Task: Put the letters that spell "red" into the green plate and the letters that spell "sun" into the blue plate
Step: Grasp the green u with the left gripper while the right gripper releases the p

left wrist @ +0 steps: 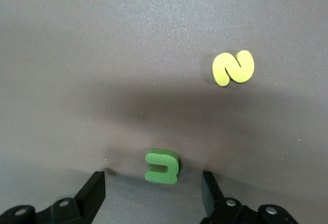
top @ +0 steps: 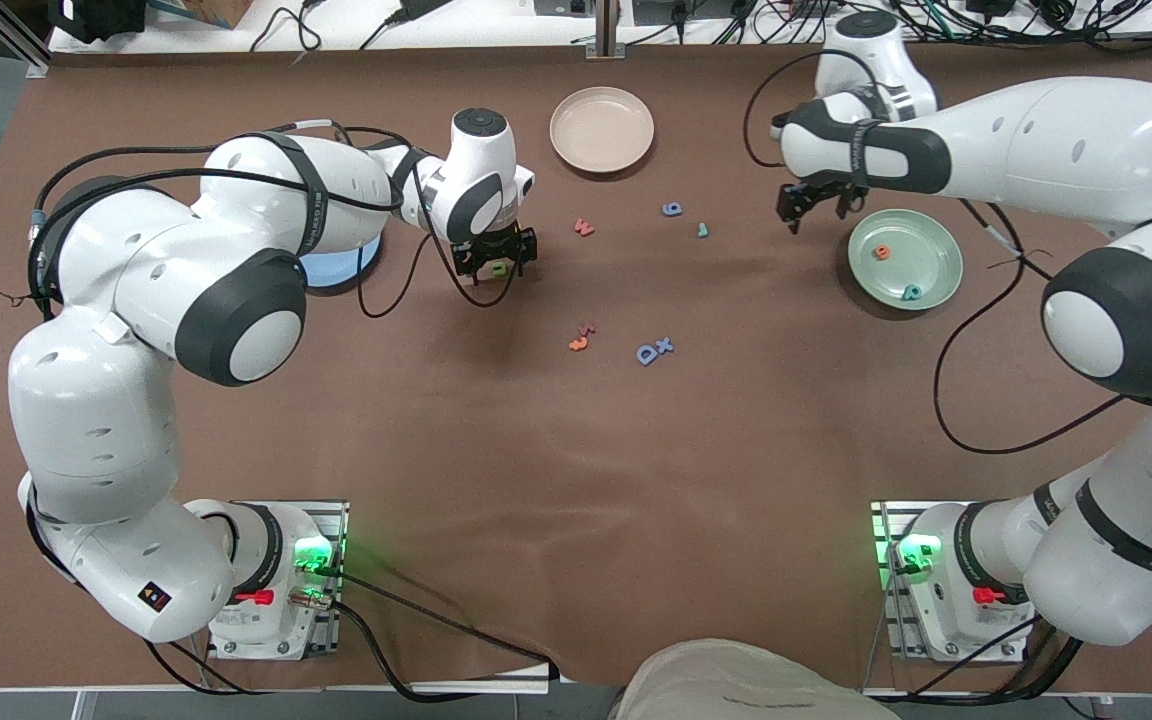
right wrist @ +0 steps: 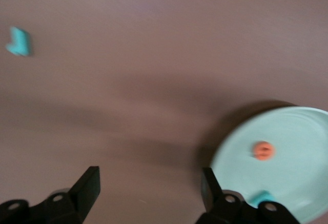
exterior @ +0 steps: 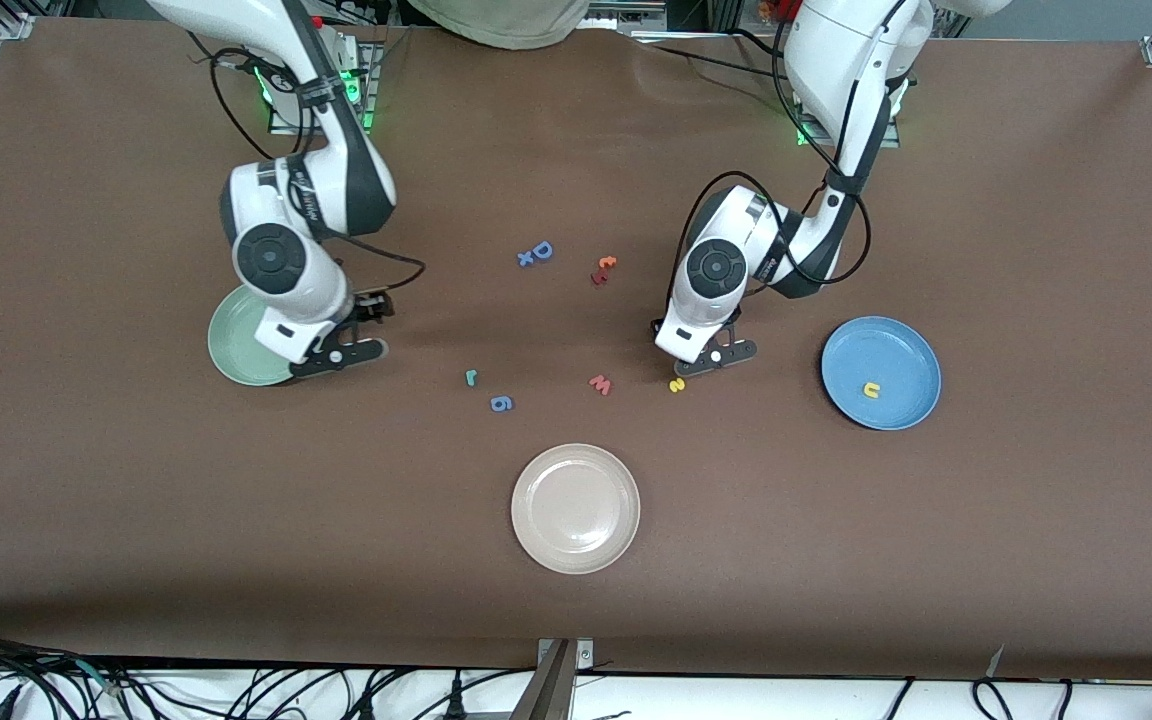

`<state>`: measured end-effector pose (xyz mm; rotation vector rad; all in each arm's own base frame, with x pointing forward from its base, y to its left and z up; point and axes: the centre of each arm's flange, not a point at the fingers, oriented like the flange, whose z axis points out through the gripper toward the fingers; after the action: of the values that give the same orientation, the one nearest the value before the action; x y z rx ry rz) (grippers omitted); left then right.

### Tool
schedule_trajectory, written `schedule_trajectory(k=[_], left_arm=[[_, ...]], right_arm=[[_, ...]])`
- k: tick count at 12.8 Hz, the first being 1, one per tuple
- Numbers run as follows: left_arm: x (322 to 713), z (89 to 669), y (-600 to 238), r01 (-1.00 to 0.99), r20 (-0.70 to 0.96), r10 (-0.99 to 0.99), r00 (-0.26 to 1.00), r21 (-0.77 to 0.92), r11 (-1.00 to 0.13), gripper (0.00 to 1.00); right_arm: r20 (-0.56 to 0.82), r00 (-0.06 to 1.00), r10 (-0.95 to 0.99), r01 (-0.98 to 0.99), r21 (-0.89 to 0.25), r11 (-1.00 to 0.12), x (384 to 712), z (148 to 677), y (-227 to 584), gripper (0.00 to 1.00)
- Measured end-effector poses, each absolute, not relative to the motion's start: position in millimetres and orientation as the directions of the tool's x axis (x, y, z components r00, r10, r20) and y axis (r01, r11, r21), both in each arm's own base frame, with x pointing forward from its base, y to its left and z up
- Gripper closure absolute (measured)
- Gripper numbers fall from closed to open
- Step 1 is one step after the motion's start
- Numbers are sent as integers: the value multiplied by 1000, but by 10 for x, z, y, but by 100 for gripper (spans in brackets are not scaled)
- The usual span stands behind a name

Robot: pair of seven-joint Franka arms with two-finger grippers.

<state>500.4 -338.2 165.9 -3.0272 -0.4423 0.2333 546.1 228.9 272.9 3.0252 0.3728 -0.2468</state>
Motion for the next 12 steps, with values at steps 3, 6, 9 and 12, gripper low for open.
schedule_trajectory(k=[3, 6, 9, 12], left_arm=[[5013, 1663, -3393, 278, -131, 288, 949, -86, -957, 19], [5013, 1649, -3407, 277, -126, 285, 950, -80, -958, 22], [5030, 1669, -3416, 278, -116, 285, 952, -70, -958, 50], [5041, 1680, -3401, 281, -116, 287, 951, -71, -957, 62]], right_arm=[[-139, 973, 185, 187, -1, -982, 5592, 2514, 2812, 16], [-49, 985, 166, 166, 0, -986, 5733, 2285, 3068, 42], [8, 989, 145, 145, 4, -989, 5725, 2075, 3231, 49], [12, 991, 132, 132, -9, -991, 5708, 1998, 3336, 50]])
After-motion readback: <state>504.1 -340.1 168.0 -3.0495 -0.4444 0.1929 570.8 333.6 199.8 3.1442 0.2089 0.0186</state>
